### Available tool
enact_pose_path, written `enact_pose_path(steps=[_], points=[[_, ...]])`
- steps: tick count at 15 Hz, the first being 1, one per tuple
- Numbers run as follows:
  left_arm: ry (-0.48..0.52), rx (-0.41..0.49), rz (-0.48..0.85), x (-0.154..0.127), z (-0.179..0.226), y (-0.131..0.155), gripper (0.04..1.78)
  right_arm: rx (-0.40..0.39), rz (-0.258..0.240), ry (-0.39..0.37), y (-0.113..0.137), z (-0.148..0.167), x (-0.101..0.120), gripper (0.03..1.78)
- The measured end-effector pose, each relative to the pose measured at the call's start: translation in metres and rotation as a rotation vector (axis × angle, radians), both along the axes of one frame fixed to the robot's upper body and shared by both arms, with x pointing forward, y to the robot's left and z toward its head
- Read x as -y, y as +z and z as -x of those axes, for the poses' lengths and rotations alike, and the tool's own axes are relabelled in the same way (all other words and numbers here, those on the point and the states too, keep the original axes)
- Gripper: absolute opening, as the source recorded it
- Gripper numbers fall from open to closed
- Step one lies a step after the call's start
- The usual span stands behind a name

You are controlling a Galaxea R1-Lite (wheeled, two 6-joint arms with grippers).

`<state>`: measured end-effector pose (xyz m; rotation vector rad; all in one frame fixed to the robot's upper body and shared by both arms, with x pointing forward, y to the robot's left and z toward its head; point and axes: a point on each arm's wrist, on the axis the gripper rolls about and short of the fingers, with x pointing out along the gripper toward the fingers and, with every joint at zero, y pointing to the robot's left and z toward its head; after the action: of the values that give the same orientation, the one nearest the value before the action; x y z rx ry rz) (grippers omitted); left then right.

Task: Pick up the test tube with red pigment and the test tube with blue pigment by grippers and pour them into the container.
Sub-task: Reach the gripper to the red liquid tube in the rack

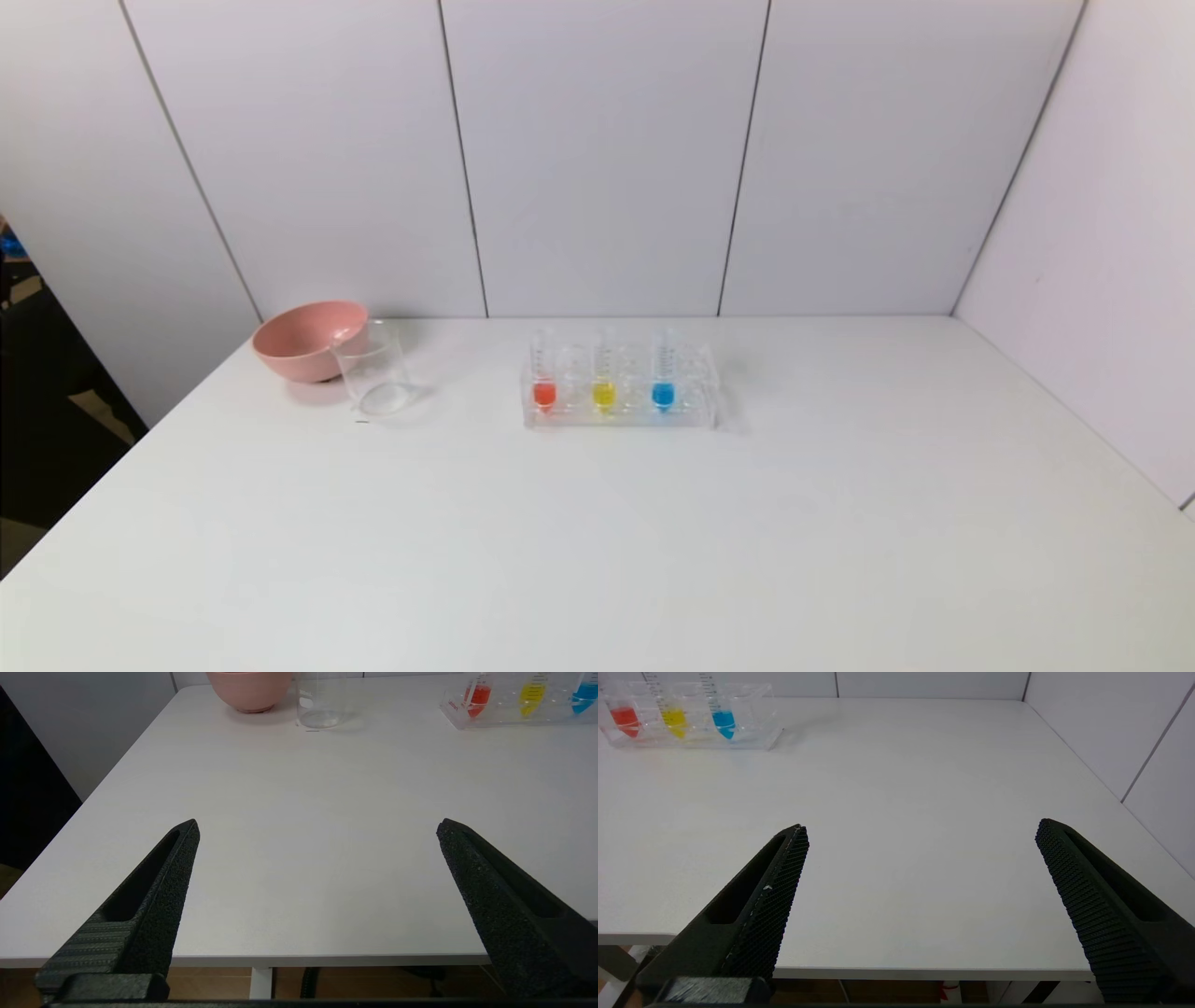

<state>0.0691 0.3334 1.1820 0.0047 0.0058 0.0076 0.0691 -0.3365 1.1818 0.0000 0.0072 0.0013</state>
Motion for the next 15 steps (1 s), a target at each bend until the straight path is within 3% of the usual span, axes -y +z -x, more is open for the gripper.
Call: enact_pose_path(steps=[15], points=[[0.000,0.003,-0.016,-0.0001,0.0000,0.0004,1.78,0.000,0.000,0.000,0.0000,0.0000,0.0000,1.77]])
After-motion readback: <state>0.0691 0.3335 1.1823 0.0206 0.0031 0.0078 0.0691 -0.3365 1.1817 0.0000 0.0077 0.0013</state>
